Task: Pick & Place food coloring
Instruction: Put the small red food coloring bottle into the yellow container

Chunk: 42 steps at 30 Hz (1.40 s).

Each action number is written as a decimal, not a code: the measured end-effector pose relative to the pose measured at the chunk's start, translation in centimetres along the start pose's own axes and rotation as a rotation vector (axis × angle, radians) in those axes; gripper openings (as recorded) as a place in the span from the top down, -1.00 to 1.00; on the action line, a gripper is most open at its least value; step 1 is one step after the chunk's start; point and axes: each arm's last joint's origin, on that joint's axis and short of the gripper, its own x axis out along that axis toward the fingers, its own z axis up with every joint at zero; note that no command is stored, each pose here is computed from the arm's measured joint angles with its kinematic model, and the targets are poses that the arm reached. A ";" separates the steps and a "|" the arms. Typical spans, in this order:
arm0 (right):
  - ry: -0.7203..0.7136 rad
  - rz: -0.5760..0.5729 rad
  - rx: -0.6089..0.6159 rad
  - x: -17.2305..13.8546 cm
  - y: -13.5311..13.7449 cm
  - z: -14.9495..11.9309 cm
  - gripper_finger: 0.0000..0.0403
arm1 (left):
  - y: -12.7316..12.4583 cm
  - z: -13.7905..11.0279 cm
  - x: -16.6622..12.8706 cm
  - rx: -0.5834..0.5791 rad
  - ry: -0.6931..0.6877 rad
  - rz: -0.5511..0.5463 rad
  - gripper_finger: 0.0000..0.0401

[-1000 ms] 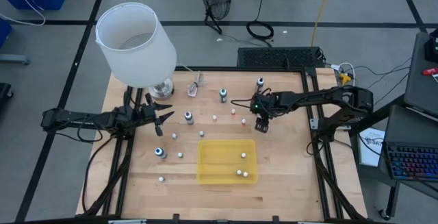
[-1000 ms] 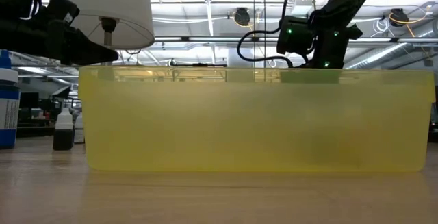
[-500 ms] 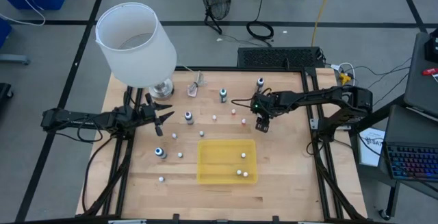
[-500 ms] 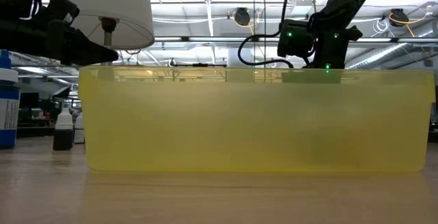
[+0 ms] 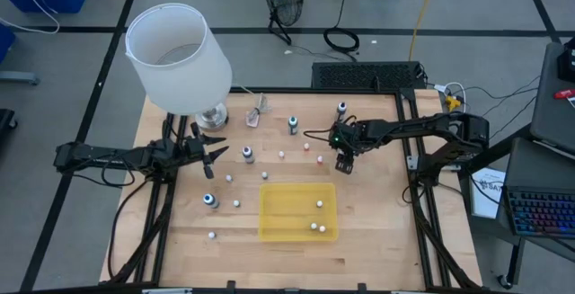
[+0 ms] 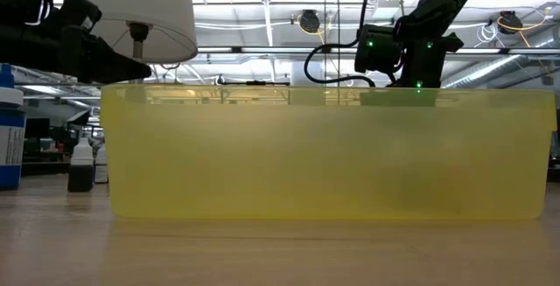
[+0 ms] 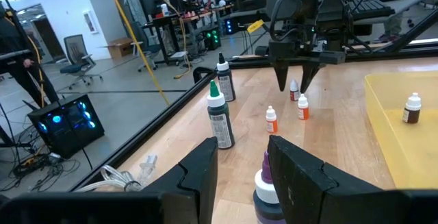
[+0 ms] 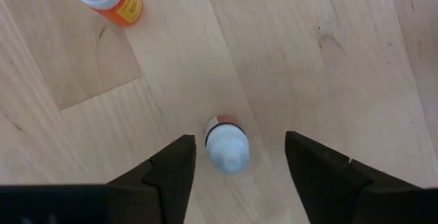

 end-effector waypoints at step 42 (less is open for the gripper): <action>-0.142 0.029 -0.088 -3.2 1.2 0.1 0.74 | 0.0 0.0 0.0 0.000 0.000 0.000 0.34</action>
